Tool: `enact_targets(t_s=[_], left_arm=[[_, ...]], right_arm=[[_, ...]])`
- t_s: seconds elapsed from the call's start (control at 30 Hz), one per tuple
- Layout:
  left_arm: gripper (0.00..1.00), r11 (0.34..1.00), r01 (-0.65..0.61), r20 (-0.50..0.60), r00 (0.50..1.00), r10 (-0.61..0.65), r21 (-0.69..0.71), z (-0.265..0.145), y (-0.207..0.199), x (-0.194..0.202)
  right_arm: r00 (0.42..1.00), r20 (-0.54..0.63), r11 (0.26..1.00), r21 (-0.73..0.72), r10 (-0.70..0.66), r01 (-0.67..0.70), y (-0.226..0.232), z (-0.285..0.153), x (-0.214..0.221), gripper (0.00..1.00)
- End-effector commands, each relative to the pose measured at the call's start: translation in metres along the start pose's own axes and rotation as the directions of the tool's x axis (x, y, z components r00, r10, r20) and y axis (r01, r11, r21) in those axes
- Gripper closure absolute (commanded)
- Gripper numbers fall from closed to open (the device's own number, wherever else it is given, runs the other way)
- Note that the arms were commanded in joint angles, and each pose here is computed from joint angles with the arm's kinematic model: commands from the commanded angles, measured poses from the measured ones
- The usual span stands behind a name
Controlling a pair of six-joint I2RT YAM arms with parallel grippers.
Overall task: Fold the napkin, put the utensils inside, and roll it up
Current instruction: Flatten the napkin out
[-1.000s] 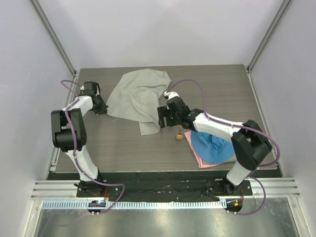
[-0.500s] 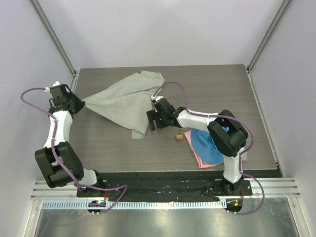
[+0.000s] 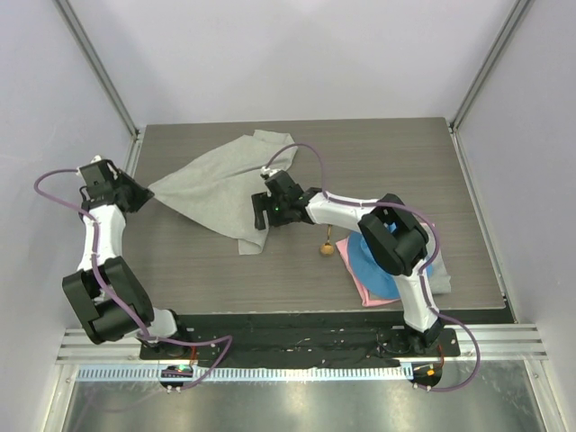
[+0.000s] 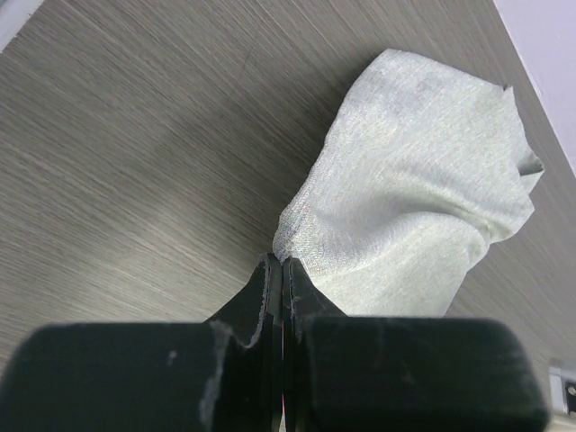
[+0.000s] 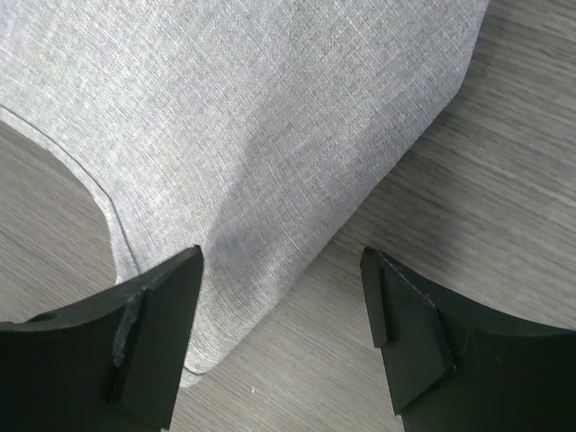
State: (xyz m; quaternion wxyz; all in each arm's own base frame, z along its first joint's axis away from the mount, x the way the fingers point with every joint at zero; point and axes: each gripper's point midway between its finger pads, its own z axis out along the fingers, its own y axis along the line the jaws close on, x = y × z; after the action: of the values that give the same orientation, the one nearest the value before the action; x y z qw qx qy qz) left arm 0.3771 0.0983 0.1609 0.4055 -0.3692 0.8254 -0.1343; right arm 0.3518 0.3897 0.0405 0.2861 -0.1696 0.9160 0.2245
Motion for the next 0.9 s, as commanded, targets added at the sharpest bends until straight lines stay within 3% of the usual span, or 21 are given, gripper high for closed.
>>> enact_targets(t_s=[0.0,0.1,0.27,0.37,0.43,0.63,0.77,0.8,0.87], left_arm=[[1.00,0.996,0.005,0.030,1.000,-0.007,0.085,-0.006,-0.020,-0.018],[1.00,0.995,0.009,0.028,1.000,-0.012,0.096,-0.006,-0.022,-0.018],[1.00,0.994,-0.004,0.078,0.997,-0.005,0.113,-0.015,-0.031,-0.032],[1.00,0.987,-0.010,0.139,0.990,-0.012,0.158,-0.033,-0.050,-0.050],[1.00,0.980,-0.032,0.193,0.981,-0.007,0.197,-0.053,-0.066,-0.067],[1.00,0.976,-0.115,0.352,0.935,0.043,0.184,-0.112,-0.089,-0.104],[1.00,0.984,-0.135,0.333,0.939,0.089,0.116,-0.108,-0.074,-0.099],[1.00,0.986,-0.124,0.309,0.947,0.085,0.110,-0.103,-0.067,-0.094],[1.00,0.987,-0.115,0.256,0.963,0.082,0.116,-0.092,-0.060,-0.081]], right_arm=[[1.000,0.015,1.000,0.013,0.022,-0.022,0.007,0.005,-0.014,0.22],[1.000,-0.002,1.000,0.003,0.019,-0.019,0.008,0.010,-0.010,0.27],[1.000,-0.005,0.999,-0.030,-0.018,0.018,0.013,0.017,-0.012,0.82],[0.997,0.036,0.998,-0.010,-0.064,0.064,0.012,0.007,-0.030,0.99],[0.990,0.101,0.995,0.001,-0.099,0.099,0.017,-0.017,-0.057,0.99],[0.921,0.301,0.950,0.263,-0.248,0.170,-0.006,-0.114,-0.136,0.99],[0.871,0.397,0.925,0.350,-0.289,0.148,-0.011,-0.169,-0.168,0.99],[0.867,0.402,0.914,0.383,-0.295,0.134,-0.017,-0.175,-0.171,0.95],[0.872,0.388,0.903,0.410,-0.300,0.128,-0.023,-0.176,-0.167,0.78]])
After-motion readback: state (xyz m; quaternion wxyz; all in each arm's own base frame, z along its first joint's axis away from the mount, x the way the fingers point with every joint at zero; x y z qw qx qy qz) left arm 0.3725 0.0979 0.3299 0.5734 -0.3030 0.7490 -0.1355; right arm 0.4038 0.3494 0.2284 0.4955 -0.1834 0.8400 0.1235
